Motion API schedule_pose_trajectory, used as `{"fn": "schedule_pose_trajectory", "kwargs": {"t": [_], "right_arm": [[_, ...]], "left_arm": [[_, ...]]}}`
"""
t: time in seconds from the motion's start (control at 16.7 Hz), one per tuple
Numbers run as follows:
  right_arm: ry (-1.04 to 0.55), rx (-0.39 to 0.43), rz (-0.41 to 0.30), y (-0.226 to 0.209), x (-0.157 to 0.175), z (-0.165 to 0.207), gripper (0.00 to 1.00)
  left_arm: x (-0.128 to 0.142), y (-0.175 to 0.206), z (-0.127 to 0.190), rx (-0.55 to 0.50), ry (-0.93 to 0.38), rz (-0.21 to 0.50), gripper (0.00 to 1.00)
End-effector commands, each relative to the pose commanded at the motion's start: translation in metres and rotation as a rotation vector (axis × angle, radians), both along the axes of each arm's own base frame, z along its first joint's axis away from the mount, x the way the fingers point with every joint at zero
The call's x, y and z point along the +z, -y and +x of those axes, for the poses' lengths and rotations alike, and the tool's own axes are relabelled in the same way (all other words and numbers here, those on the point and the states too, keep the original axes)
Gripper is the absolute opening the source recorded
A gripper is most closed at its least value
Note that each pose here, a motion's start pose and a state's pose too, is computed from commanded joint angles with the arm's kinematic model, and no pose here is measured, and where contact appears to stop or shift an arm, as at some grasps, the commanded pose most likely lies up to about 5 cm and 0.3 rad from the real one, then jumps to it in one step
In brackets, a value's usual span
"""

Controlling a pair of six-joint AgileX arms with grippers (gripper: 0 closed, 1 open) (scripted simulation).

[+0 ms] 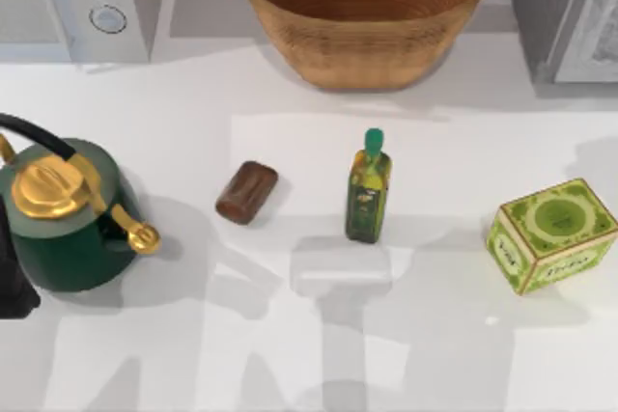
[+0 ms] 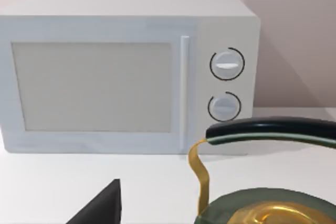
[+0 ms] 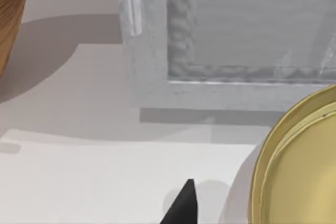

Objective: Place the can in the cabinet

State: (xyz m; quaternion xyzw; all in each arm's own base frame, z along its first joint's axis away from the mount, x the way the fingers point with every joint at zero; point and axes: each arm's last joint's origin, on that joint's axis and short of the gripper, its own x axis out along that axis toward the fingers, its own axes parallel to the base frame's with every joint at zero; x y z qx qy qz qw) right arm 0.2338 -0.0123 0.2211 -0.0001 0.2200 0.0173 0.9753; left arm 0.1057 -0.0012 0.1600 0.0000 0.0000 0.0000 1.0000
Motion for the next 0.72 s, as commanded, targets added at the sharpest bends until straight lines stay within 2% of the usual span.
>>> {"fn": "schedule_pose_trajectory", "kwargs": {"t": [0.36, 0.54, 0.72], "right_arm": [[0.226, 0.001, -0.003, -0.009, -0.002, -0.079, 0.0], [0.348, -0.014, -0.001, -0.01, -0.019, -0.11, 0.0], [0.412, -0.028, 0.0, -0.011, -0.043, -0.124, 0.0]], "left_arm": [[0.0, 0.0, 0.0, 0.0, 0.0, 0.0, 1.0], [0.0, 0.0, 0.0, 0.0, 0.0, 0.0, 1.0], [0.0, 0.0, 0.0, 0.0, 0.0, 0.0, 1.0]]}}
